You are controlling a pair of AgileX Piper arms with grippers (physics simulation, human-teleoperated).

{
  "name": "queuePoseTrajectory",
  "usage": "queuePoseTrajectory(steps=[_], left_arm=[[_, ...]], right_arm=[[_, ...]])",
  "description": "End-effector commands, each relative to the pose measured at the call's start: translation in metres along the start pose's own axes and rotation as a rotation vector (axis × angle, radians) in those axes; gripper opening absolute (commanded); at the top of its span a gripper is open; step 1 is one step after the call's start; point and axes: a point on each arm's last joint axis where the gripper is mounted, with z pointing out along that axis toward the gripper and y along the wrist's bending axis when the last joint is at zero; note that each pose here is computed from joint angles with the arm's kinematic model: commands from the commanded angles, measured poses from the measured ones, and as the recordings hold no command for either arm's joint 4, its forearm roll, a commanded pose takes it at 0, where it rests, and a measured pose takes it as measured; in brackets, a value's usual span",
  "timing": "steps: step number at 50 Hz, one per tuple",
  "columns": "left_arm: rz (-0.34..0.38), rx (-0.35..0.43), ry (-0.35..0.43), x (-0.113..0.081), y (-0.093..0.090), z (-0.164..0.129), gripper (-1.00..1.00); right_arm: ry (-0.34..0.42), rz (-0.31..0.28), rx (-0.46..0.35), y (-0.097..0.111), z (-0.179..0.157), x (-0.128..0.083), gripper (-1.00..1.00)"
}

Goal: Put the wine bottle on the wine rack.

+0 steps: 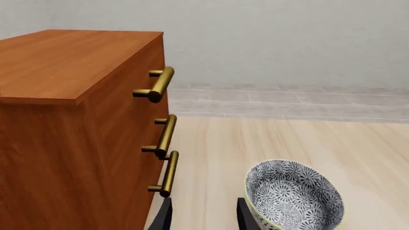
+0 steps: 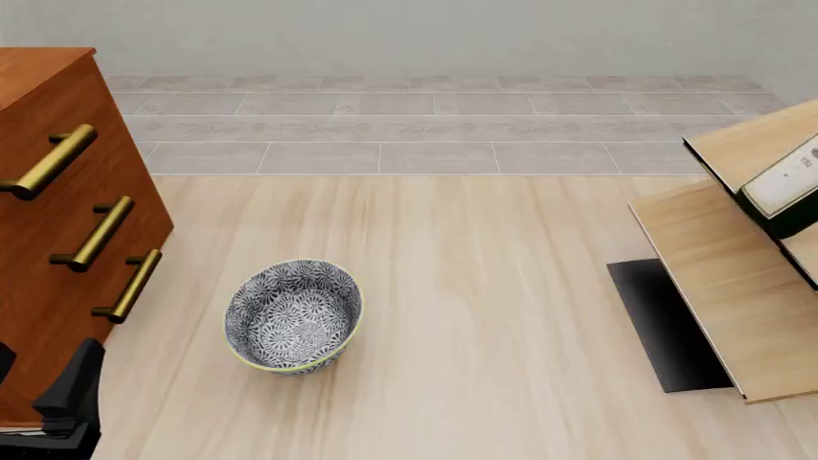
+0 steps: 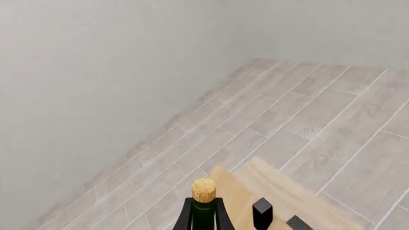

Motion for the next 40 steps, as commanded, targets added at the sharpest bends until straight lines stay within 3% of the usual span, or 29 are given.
queuePoseTrajectory(steps=[1,40], left_arm=[[-0.001,-0.002,0.001,0.000,0.000,0.000,1.00],[0.005,0.002,-0.003,0.000,0.000,0.000,1.00]], right_arm=[[0.086,-0.142,0.063,-0.018,0.020,0.025,-1.00],[0.109,-0.102,0.151,-0.054,0.051,0.047,-1.00]])
